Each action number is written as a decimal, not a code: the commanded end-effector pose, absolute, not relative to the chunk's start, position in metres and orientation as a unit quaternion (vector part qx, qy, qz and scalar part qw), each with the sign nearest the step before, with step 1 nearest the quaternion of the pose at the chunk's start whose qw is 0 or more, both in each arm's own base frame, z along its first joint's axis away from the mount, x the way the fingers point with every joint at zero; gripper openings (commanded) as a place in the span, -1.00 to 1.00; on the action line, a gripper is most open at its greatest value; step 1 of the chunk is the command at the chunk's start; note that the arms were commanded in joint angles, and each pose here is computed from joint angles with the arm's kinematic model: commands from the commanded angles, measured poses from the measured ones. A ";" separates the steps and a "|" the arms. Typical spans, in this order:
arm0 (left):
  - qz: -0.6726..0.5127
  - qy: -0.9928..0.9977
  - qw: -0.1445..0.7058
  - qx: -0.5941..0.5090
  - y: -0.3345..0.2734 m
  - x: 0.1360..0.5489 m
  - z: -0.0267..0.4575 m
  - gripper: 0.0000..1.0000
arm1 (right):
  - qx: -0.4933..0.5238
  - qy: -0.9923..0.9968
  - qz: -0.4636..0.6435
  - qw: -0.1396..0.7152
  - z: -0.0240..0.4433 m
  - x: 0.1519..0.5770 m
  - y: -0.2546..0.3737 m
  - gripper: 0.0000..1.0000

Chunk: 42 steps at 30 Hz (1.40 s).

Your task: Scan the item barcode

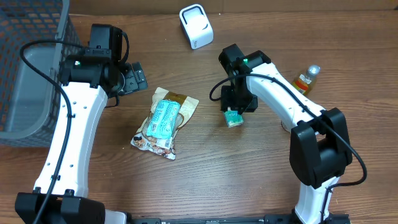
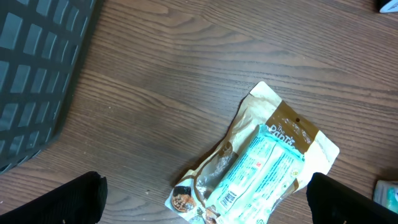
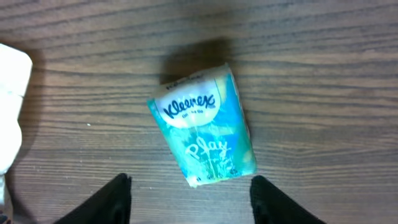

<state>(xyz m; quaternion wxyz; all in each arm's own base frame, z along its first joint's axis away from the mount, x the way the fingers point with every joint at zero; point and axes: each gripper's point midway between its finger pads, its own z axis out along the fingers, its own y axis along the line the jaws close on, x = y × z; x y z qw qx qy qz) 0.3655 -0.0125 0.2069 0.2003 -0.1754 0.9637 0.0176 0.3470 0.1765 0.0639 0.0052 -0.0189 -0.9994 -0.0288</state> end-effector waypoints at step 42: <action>0.015 0.963 0.209 -0.167 -0.013 0.368 0.213 0.99 | 0.086 -0.974 0.165 -0.132 0.036 0.344 0.181 -0.41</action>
